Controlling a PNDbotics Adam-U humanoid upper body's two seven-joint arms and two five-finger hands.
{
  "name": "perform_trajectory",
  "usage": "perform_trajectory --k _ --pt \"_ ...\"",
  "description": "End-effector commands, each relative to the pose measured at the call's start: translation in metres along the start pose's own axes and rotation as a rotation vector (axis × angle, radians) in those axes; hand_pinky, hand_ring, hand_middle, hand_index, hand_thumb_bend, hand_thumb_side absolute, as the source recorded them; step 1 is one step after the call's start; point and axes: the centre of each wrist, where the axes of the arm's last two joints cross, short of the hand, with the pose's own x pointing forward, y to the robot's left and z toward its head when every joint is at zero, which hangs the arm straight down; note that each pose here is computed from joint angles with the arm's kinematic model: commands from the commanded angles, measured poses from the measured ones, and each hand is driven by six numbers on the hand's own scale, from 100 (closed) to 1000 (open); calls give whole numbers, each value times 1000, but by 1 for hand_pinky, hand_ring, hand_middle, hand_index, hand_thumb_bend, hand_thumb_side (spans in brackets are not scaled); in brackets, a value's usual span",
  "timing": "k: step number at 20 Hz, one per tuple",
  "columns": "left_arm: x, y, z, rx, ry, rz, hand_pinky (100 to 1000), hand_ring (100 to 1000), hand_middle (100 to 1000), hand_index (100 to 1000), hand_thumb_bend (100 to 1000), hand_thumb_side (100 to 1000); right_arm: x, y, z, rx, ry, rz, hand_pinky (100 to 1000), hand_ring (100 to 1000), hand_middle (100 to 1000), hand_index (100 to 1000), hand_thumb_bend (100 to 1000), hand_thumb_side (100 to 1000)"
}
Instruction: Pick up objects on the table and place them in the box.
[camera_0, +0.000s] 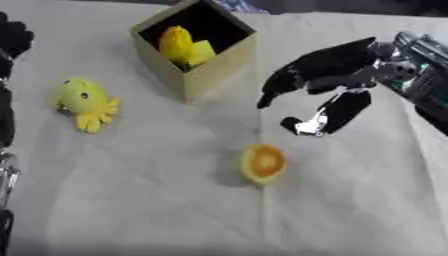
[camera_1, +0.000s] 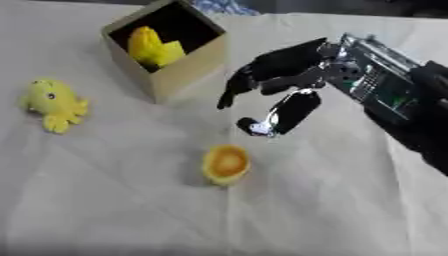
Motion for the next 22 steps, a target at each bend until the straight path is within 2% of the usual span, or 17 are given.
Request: perform_trajectory --k 1,7,15,19,22 --pt "5 7 -5 -10 -22 -30 867 774 706 830 190 842 1 -3 19 17 8 -23 912 931 787 902 100 720" --pt "6 6 -6 -13 -26 -30 867 775 706 830 189 841 7 3 23 15 -14 -92 911 932 787 905 100 710" --pt "7 5 -7 -16 -32 -24 867 776 706 830 187 842 14 11 10 9 -29 -100 910 938 796 913 100 666" --pt "7 4 -8 -19 -35 -18 866 776 706 830 186 844 15 15 2 10 -29 -98 913 947 813 920 100 600" --pt "7 3 -9 -21 -38 -12 866 776 706 830 184 846 14 20 -2 19 -26 -85 914 952 822 925 100 610"
